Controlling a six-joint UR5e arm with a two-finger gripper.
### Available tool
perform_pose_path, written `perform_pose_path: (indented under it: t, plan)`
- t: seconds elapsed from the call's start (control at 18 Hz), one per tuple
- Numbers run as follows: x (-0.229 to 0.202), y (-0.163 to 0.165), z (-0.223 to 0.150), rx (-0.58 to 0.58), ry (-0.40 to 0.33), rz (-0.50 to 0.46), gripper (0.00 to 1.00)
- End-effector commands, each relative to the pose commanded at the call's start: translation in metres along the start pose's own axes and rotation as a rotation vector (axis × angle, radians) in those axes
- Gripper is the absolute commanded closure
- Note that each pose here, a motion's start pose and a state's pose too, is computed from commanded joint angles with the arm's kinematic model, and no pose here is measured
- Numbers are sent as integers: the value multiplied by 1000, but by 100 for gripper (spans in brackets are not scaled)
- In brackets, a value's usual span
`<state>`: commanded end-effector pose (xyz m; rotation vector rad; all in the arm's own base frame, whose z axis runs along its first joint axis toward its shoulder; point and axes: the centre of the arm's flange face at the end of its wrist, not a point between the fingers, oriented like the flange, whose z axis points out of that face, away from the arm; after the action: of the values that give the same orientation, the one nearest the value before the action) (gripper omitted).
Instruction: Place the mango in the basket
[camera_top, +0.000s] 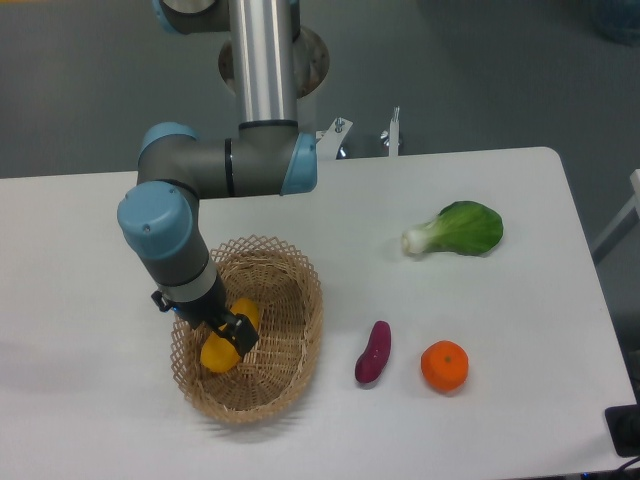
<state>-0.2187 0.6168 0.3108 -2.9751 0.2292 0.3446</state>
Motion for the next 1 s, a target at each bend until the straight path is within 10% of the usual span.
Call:
perform_pose_path:
  t: [1.0]
  plan:
    - [-168, 138, -80, -12, 130, 199, 0]
